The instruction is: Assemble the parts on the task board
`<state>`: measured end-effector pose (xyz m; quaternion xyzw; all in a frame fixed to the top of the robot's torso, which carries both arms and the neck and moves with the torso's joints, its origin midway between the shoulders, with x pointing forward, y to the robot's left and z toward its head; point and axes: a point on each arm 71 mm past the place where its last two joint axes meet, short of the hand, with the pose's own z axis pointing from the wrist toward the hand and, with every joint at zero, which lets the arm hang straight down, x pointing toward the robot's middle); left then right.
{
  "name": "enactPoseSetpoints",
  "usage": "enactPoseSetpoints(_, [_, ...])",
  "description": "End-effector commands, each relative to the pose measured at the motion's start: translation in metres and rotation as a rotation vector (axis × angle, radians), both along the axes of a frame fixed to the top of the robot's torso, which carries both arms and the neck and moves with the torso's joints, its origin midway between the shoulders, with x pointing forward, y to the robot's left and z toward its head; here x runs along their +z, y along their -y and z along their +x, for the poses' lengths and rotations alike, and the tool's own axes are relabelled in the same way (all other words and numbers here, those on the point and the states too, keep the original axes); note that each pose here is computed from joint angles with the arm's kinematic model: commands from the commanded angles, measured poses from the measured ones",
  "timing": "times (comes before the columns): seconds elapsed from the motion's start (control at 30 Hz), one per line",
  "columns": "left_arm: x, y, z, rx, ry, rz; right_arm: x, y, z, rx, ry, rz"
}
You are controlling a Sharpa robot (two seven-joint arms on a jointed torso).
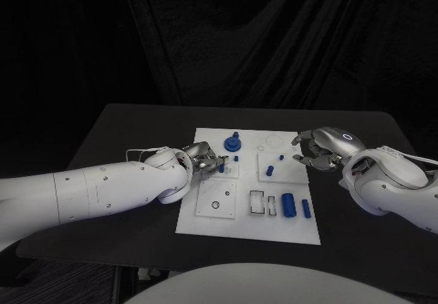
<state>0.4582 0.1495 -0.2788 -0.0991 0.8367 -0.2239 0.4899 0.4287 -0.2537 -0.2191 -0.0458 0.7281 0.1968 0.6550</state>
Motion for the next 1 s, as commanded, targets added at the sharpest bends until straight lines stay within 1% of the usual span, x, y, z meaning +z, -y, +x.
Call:
enactPoseSetpoints(0.03, [-0.0004,0.000,-0.0020,0.001,-0.006,-0.006,-0.001,0.001,-0.001,-0.012,-0.006,-0.005])
enactPoseSetpoints(0.17, [0.0043,-0.002,-0.0050,0.011,0.032,-0.040,-0.001,0.002,-0.001,-0.012,-0.004,-0.003])
enactPoseSetpoints(0.23, [0.0082,-0.004,-0.0081,0.011,0.064,-0.053,-0.001,0.003,-0.002,-0.012,-0.002,-0.001])
enactPoseSetpoints(0.33, [0.0155,-0.008,-0.0143,-0.009,0.132,-0.026,-0.002,0.004,-0.002,-0.013,0.001,0.000])
enactPoseSetpoints(0.4, [0.0198,-0.011,-0.0172,-0.016,0.150,-0.002,-0.002,0.004,-0.002,-0.014,0.001,0.001])
enactPoseSetpoints(0.43, [0.0238,-0.013,-0.0183,-0.021,0.154,0.018,-0.002,0.004,-0.002,-0.014,0.001,0.002])
enactPoseSetpoints(0.47, [0.0279,-0.015,-0.0183,-0.025,0.157,0.033,-0.002,0.004,-0.001,-0.014,0.002,0.005])
enactPoseSetpoints(0.5, [0.0299,-0.015,-0.0181,-0.028,0.158,0.039,-0.002,0.004,-0.001,-0.014,0.003,0.006])
enactPoseSetpoints(0.57, [0.0393,-0.017,-0.0160,-0.046,0.162,0.064,-0.002,0.004,-0.001,-0.014,0.006,0.010])
enactPoseSetpoints(0.6, [0.0459,-0.017,-0.0142,-0.062,0.163,0.079,-0.002,0.004,-0.001,-0.014,0.009,0.012])
enactPoseSetpoints(0.63, [0.0519,-0.016,-0.0123,-0.079,0.166,0.090,-0.002,0.005,-0.001,-0.014,0.011,0.014])
enactPoseSetpoints(0.67, [0.0606,-0.014,-0.0089,-0.104,0.170,0.106,-0.001,0.005,-0.001,-0.014,0.015,0.017])
enactPoseSetpoints(0.7, [0.0673,-0.012,-0.0060,-0.124,0.171,0.121,-0.001,0.005,-0.001,-0.014,0.018,0.019])
enactPoseSetpoints(0.73, [0.0718,-0.010,-0.0038,-0.140,0.169,0.134,-0.001,0.006,-0.001,-0.013,0.020,0.020])
enactPoseSetpoints(0.8, [0.0834,-0.006,0.0036,-0.192,0.147,0.182,0.000,0.006,-0.001,-0.009,0.031,0.028])
enactPoseSetpoints(0.83, [0.0868,-0.005,0.0071,-0.206,0.132,0.197,0.001,0.005,-0.001,-0.006,0.036,0.031])
enactPoseSetpoints(0.87, [0.0901,-0.004,0.0122,-0.221,0.104,0.209,0.001,0.005,-0.001,-0.003,0.042,0.036])
enactPoseSetpoints(0.9, [0.0913,-0.004,0.0166,-0.231,0.069,0.217,0.001,0.004,-0.001,0.001,0.047,0.039])
enactPoseSetpoints(0.93, [0.0908,-0.003,0.0223,-0.236,0.007,0.227,0.002,0.003,-0.001,0.004,0.052,0.043])
enactPoseSetpoints(0.97, [0.0888,-0.003,0.0280,-0.231,-0.068,0.237,0.002,0.003,-0.001,0.006,0.058,0.047])
enactPoseSetpoints(1.0, [0.0868,-0.003,0.0323,-0.223,-0.131,0.243,0.003,0.003,-0.001,0.008,0.062,0.050])
